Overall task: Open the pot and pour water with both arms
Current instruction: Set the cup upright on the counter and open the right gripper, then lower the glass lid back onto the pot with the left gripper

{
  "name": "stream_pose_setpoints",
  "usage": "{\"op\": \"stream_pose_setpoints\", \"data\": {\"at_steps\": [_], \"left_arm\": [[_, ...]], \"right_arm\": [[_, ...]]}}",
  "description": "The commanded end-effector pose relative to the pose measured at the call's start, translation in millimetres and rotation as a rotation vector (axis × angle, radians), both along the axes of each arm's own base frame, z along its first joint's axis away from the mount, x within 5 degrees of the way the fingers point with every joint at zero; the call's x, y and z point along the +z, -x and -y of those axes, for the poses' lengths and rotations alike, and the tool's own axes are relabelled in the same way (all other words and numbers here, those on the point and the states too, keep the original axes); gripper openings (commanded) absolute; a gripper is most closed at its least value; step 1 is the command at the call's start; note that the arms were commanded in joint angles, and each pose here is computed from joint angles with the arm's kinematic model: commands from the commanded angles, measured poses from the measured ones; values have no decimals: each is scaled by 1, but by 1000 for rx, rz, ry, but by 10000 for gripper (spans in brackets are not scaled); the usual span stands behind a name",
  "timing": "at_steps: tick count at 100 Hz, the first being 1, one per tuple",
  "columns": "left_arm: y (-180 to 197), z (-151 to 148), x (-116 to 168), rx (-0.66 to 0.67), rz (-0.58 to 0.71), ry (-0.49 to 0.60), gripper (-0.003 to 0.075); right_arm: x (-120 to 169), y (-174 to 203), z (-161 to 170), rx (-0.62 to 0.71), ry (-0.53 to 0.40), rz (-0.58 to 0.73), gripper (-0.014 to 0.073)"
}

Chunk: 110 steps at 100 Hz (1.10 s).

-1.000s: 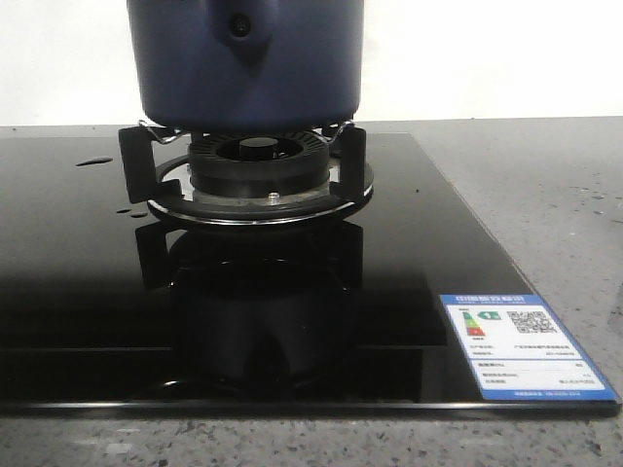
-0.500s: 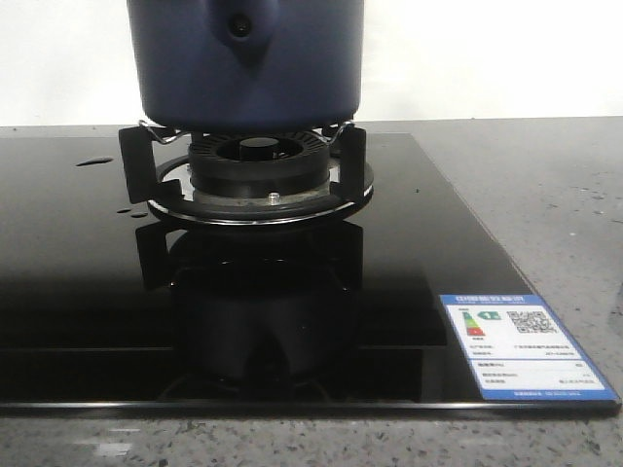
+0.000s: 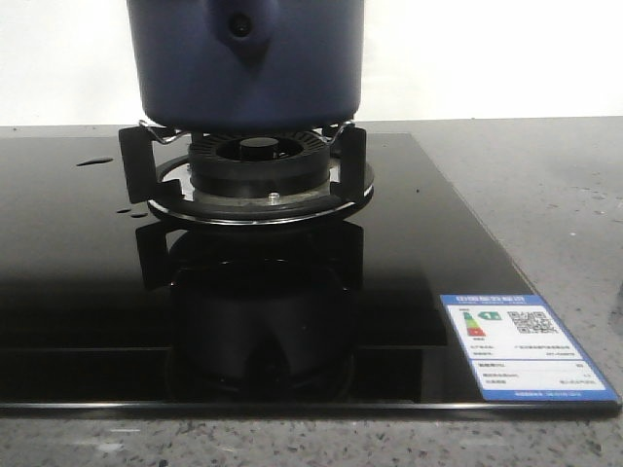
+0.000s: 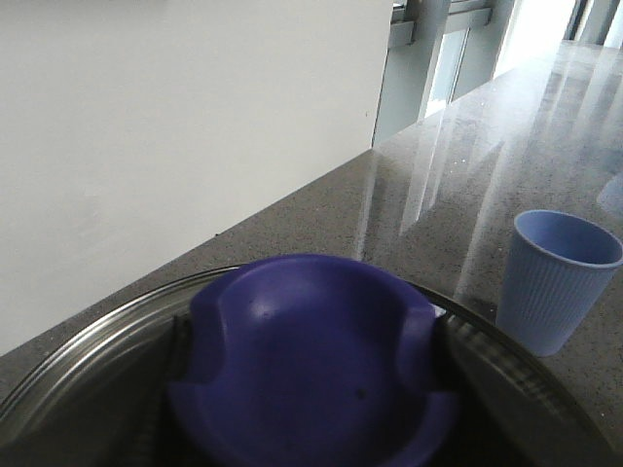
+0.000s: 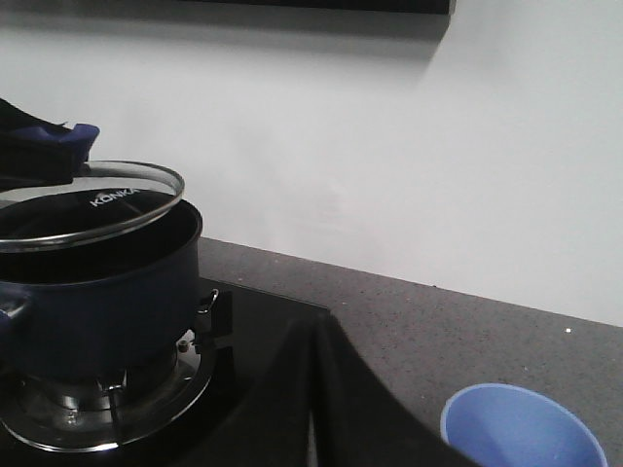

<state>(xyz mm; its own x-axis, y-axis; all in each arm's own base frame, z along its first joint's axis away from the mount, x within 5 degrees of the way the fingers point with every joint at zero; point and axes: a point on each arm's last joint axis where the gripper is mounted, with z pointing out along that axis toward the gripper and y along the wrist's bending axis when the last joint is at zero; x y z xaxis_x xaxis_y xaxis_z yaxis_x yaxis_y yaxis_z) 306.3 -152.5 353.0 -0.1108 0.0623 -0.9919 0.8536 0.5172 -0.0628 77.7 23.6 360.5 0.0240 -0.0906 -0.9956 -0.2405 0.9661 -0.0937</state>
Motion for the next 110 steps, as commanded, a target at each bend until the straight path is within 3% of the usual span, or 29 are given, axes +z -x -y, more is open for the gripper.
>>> {"op": "stream_pose_setpoints", "data": {"at_steps": [1, 35, 76, 86, 101, 110], "left_arm": [[8, 3, 27, -39, 50, 97, 282], [-3, 7, 11, -47, 9, 82, 282], [-5, 7, 10, -34, 88, 38, 291], [-4, 7, 11, -44, 87, 48, 375], [-5, 6, 16, -26, 74, 105, 619], [0, 4, 24, -20, 88, 132, 672]], "right_arm": [[12, 1, 2, -26, -31, 53, -66], [12, 1, 2, -24, -31, 52, -66], [12, 1, 2, -23, -30, 51, -66], [11, 1, 2, -21, -30, 50, -66], [11, 1, 2, -20, -30, 49, -66], [11, 1, 2, -20, -30, 49, -66]]}}
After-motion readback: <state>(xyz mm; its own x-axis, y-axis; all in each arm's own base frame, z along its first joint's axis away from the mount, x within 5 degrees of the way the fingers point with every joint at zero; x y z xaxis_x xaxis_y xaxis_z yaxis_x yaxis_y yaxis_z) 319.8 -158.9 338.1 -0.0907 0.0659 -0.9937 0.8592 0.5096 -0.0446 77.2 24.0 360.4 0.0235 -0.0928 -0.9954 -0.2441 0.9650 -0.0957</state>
